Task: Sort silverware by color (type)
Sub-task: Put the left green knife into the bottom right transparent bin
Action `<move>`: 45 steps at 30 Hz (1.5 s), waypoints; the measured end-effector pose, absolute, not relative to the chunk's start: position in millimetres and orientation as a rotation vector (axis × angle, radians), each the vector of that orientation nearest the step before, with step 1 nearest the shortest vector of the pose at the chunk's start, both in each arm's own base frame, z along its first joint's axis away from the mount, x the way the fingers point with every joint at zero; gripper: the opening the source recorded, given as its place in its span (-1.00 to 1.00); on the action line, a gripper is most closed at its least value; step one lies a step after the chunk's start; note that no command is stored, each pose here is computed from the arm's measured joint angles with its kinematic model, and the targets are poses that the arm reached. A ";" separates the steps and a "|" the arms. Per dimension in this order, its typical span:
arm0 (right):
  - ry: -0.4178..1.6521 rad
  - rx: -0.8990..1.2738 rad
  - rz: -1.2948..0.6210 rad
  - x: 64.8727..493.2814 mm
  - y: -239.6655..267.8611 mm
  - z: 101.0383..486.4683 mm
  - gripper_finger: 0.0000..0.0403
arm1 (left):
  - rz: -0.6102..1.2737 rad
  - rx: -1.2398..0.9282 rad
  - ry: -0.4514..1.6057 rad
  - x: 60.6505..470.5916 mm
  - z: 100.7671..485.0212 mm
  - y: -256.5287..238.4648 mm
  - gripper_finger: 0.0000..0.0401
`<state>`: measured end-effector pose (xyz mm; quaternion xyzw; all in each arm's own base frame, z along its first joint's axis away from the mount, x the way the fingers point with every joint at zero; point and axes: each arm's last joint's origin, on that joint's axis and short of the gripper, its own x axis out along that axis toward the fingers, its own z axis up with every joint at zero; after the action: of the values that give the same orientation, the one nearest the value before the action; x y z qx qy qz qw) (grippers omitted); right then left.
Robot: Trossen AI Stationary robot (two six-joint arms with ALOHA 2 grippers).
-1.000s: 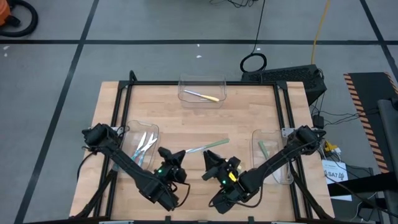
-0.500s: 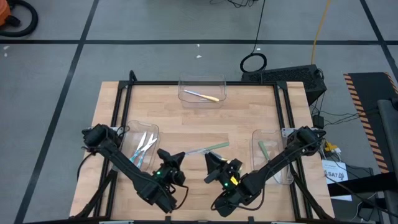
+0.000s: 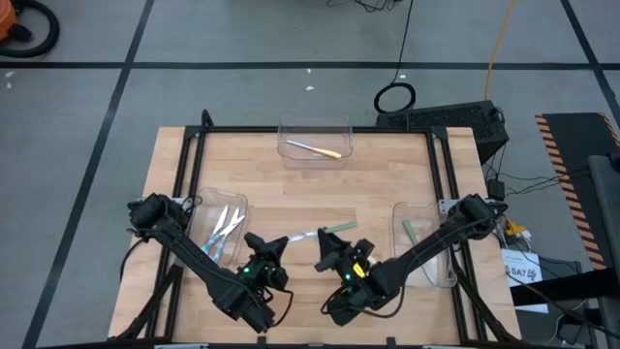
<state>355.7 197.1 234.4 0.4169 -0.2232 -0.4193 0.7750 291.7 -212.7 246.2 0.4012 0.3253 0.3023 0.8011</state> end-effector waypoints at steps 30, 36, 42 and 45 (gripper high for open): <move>-0.407 0.737 -0.955 359.2 189.5 232.1 -0.79 | 0.594 0.733 0.816 299.6 242.2 -207.0 -0.36; -0.407 0.711 -0.984 363.9 180.1 232.3 -0.84 | 0.616 0.709 0.779 298.9 242.8 -208.4 0.07; -0.316 0.551 -1.014 363.8 175.9 238.5 -0.84 | 0.536 0.771 0.736 278.8 243.3 -234.2 0.13; -0.206 0.404 -1.005 356.7 178.1 253.4 -0.84 | 0.503 0.817 0.675 261.4 248.4 -248.8 0.13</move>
<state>356.7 178.1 253.4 0.1917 -0.0979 -0.4775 0.8519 261.4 -248.8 248.4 0.3857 0.3186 0.2373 0.8327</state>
